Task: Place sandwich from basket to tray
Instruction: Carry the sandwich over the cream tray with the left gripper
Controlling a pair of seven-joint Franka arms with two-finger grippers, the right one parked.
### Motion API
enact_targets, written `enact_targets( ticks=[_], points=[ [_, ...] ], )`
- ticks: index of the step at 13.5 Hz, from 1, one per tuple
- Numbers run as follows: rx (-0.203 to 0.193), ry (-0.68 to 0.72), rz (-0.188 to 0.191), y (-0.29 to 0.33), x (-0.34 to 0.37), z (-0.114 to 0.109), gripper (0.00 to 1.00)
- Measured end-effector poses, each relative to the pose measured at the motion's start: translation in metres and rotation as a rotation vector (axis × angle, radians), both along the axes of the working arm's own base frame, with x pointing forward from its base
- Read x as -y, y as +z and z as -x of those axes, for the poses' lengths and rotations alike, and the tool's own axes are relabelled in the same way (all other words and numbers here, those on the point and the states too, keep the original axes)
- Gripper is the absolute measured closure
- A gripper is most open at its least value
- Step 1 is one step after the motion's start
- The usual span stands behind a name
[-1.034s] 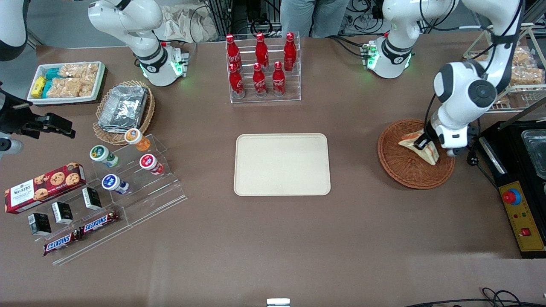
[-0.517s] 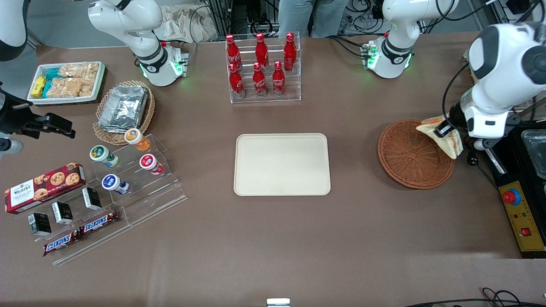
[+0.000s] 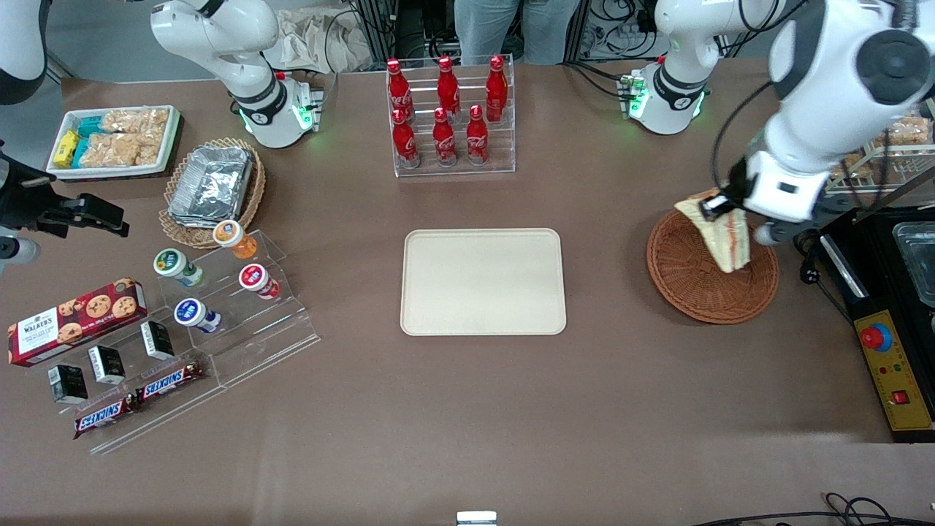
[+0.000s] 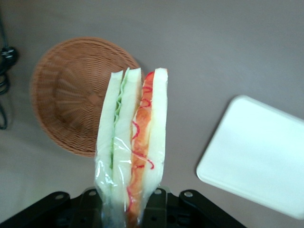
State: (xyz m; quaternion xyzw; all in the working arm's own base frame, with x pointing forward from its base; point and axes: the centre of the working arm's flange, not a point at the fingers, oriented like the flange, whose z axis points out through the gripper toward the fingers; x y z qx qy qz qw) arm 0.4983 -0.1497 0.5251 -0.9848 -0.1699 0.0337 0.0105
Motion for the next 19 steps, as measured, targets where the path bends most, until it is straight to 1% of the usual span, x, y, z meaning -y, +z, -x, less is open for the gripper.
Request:
enact_targets(
  ticks=[1,4,7,8,9,11,14,16,18,19],
  points=[
    [0.002,-0.051,0.002,0.001,0.027,0.007,0.78],
    [0.004,-0.166,0.039,0.002,0.096,0.029,0.78],
    [0.029,-0.259,0.071,-0.012,0.148,0.04,0.78],
    [0.027,-0.292,0.081,-0.023,0.164,0.043,0.78],
    [0.015,-0.322,0.082,-0.035,0.176,0.044,0.78],
    [-0.016,-0.362,0.079,-0.066,0.186,0.037,0.78],
    [-0.032,-0.42,0.073,-0.121,0.196,0.021,0.78],
    [-0.053,-0.426,0.079,-0.164,0.208,0.016,0.78],
    [-0.084,-0.429,0.089,-0.203,0.211,0.011,0.78],
    [-0.091,-0.431,0.096,-0.218,0.211,0.008,0.78]
  ],
)
